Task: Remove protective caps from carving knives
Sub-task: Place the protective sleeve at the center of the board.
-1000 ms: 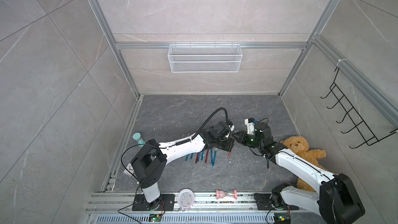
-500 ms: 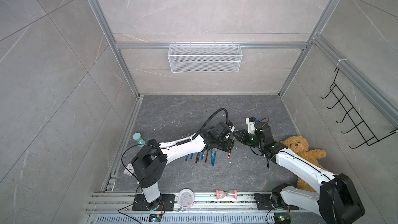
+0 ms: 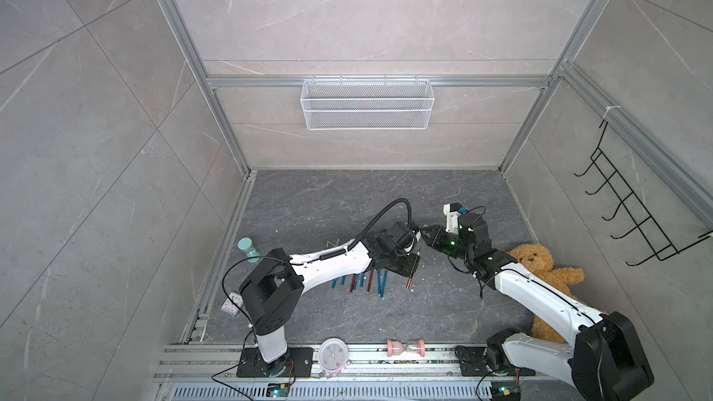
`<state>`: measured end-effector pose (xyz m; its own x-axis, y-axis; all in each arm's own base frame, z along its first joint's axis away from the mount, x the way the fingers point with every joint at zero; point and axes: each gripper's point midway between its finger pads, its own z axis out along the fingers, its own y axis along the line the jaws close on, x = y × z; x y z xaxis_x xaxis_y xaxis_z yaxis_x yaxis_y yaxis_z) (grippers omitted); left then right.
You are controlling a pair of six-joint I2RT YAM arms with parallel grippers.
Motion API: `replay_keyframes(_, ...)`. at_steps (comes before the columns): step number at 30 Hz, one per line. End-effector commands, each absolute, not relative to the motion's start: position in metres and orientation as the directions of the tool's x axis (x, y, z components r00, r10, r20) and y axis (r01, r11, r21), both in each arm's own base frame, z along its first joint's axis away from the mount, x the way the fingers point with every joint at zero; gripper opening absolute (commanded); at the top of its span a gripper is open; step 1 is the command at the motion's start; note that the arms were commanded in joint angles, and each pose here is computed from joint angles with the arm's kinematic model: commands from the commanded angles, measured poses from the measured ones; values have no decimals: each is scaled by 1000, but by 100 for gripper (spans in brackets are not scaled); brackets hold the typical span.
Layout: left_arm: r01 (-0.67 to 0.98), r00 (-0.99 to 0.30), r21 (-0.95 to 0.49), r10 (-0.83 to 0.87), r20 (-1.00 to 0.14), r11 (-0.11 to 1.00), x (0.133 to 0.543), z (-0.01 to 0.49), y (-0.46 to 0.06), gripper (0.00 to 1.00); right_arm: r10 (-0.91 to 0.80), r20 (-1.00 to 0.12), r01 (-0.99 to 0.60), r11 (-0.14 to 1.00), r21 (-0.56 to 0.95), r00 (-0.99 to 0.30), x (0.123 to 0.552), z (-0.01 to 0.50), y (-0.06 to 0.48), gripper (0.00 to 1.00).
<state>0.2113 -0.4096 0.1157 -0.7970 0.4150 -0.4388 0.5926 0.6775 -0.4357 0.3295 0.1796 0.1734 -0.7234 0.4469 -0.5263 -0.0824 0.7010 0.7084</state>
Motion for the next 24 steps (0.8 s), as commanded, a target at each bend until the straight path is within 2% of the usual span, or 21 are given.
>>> replay_keyframes(1, 621, -775, -439, 429, -464, 649, 211, 128, -416, 0, 460, -557, -86, 714, 695, -691, 336, 189, 170, 1)
replay_keyframes(10, 614, -778, -435, 413, -474, 659, 213, 131, -415, 0, 467, -500, 31, 752, 658, -729, 323, 174, 122, 1)
replay_keyframes(19, 607, -780, -443, 391, -488, 659, 216, 135, -416, 0, 417, -368, 194, 837, 511, -831, 278, 126, 86, 2)
replay_keyframes(24, 608, -780, -446, 389, -490, 657, 217, 135, -417, 0, 389, -306, 240, 872, 426, -869, 266, 101, 77, 2)
